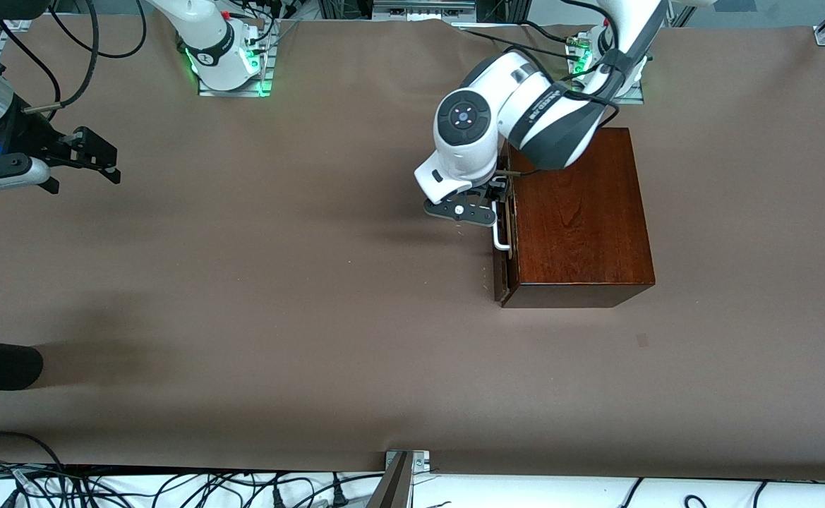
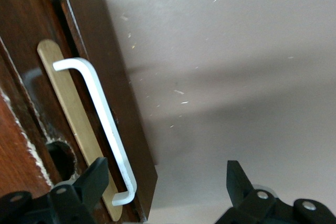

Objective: Open drawer, take yellow block, close drawer

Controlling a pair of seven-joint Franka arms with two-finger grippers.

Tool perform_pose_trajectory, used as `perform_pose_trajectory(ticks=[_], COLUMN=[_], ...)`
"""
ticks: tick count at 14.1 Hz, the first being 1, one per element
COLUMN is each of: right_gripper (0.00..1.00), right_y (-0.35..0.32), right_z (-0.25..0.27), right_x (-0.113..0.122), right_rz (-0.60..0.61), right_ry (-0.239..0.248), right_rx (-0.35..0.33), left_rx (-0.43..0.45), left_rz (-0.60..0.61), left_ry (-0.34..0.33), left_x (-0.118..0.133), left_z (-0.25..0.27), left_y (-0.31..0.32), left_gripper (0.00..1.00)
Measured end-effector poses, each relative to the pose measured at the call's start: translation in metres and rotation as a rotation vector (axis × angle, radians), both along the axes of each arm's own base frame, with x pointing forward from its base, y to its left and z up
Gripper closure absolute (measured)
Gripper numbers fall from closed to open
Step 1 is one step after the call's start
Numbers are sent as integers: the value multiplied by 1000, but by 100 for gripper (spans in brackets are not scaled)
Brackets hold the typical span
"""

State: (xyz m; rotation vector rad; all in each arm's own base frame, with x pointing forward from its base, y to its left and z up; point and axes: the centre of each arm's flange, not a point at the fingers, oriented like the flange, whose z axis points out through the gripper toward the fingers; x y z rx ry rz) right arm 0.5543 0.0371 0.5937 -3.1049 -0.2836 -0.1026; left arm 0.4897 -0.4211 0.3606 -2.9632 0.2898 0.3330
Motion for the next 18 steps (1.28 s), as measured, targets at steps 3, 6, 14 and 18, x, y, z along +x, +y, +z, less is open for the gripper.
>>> perform_pose_trajectory(ticks=[3, 6, 14, 18], right_gripper=[0, 0, 0, 0], right_y=[0, 0, 0, 0], right_z=[0, 0, 0, 0], right_x=[0, 0, 0, 0], right_rz=[0, 0, 0, 0], right_ry=[0, 0, 0, 0], right_rx=[0, 0, 0, 0], left_rx=[88, 144, 162, 140], left_rz=[23, 18, 50, 69], left_ry=[-29, -47, -75, -95], left_x=[-19, -31, -26, -24], left_z=[-20, -37, -78, -82], left_y=[-8, -13, -7, -11], left_gripper=[0, 0, 0, 0])
